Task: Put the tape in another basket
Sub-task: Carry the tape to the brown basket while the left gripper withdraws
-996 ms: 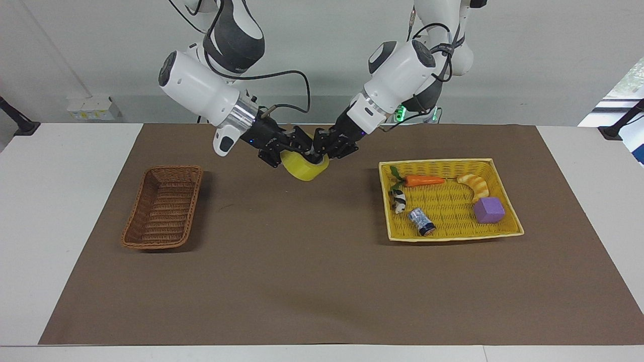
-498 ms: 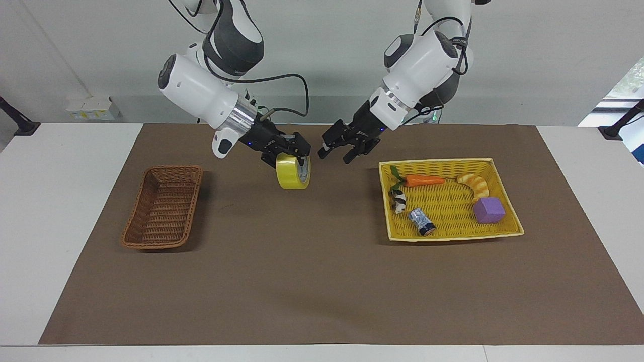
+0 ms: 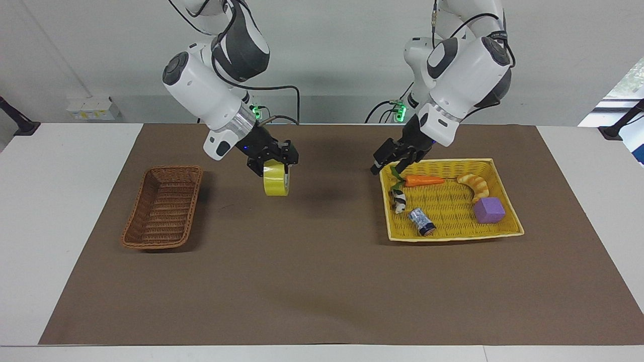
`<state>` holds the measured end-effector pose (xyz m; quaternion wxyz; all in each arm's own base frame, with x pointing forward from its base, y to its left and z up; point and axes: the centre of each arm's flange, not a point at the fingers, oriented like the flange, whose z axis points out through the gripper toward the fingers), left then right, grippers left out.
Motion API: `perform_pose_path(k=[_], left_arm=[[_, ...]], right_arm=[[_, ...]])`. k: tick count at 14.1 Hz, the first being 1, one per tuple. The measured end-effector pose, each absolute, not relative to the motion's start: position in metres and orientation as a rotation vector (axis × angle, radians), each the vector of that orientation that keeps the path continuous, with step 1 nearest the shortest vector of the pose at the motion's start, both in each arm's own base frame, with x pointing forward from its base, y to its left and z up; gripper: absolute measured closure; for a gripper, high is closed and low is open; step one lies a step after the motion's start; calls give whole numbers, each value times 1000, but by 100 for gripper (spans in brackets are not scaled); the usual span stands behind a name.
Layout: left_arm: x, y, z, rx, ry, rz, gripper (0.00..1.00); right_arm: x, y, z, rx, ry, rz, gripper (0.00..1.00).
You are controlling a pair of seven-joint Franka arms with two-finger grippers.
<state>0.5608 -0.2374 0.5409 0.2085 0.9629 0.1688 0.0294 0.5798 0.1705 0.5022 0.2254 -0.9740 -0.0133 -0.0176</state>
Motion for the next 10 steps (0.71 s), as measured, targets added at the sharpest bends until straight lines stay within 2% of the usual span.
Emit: perform_pose_path(k=[5,10], left_arm=[[583,-168,540,2814,296,196,0],[591,-55,553,3005,-48,153,0]], right_arm=[[581,88,458,-2884,-170,14,100],[583,22,444,-3193,-430,66,100]])
